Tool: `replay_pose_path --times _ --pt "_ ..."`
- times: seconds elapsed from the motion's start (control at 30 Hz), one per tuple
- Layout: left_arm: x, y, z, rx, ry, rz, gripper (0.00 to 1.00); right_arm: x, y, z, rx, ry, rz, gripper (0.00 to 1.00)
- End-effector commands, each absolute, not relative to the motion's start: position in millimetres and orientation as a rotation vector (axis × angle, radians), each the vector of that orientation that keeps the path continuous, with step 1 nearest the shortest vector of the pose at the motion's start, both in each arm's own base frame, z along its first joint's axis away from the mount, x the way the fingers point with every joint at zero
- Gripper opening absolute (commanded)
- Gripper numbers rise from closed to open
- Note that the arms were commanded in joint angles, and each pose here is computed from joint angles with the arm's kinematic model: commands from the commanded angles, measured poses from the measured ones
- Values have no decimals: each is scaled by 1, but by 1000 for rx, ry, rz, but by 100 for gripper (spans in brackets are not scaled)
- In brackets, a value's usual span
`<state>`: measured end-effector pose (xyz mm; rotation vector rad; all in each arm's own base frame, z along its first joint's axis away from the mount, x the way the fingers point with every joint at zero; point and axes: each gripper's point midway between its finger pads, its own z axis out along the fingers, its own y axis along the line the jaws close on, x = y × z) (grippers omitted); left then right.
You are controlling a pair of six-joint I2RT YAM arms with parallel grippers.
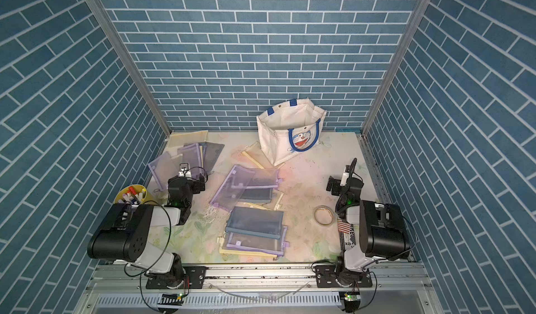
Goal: Put the pencil pouch into the canvas bag
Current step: Pick up the pencil pouch.
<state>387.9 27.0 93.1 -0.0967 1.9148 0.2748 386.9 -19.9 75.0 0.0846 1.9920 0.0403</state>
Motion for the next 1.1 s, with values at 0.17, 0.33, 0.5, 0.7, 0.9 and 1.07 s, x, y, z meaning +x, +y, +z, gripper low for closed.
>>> replay_pose_path --times 0.17,0.33,0.5,0.7,0.9,1.07 --pt "390 24 98 -79 1900 268 99 396 -17 87 28 1958 20 99" --pt "390 24 98 -79 1900 268 99 396 -17 87 28 1960 20 99" --pt "390 24 98 -81 1899 268 99 396 -17 87 29 1959 20 99" --pt "390 24 97 -79 1901 268 99 396 -17 88 28 1956 20 99" --pt "390 24 98 -81 1899 268 99 396 -18 87 30 1960 20 99" --pt "386 25 114 -88 1870 273 99 389 -38 105 146 1950 -73 99"
